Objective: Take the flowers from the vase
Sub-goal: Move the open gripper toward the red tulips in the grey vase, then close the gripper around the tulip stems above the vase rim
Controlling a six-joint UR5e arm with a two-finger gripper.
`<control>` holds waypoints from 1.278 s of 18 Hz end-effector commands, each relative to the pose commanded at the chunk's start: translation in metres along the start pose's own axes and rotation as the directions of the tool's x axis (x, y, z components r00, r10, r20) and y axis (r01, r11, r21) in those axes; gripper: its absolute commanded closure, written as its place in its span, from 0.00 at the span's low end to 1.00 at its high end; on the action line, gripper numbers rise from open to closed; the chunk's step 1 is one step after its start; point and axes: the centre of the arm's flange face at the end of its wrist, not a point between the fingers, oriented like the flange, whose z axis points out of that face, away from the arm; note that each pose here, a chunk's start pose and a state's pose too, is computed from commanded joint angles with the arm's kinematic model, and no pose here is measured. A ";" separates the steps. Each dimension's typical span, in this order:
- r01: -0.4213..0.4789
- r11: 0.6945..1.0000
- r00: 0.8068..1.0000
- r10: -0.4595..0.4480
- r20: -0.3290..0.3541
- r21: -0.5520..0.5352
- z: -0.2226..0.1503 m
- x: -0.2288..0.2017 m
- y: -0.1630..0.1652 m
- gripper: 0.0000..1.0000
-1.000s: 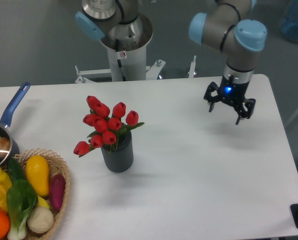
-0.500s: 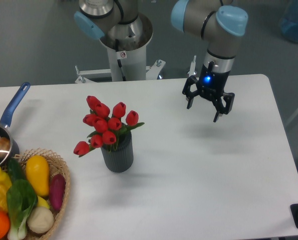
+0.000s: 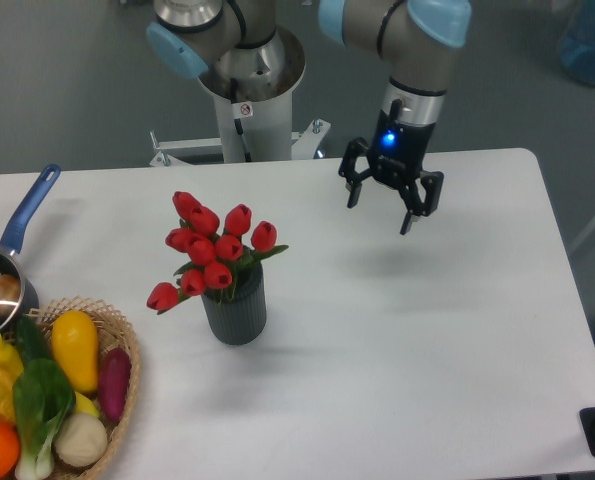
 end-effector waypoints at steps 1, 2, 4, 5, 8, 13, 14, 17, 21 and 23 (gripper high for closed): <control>-0.012 0.999 1.000 0.013 -0.022 0.035 0.006 0.007 -0.013 0.00; -0.022 0.998 0.999 0.024 -0.045 0.061 0.014 0.014 -0.025 0.00; -0.029 0.994 0.995 0.038 -0.092 0.101 0.031 0.025 -0.044 0.00; -0.025 0.992 0.992 0.039 -0.119 0.124 0.041 0.028 -0.051 0.00; 0.005 0.972 0.985 0.035 -0.167 0.233 0.047 0.032 -0.063 0.00; 0.020 0.944 0.978 0.049 -0.200 0.329 0.050 0.038 -0.076 0.00; 0.024 0.943 0.976 0.049 -0.210 0.333 0.055 0.037 -0.076 0.00; 0.028 0.940 0.969 0.058 -0.241 0.339 0.069 0.037 -0.081 0.00; 0.023 0.941 0.963 0.070 -0.261 0.338 0.079 0.041 -0.086 0.00; 0.024 0.939 0.963 0.070 -0.260 0.342 0.078 0.040 -0.086 0.22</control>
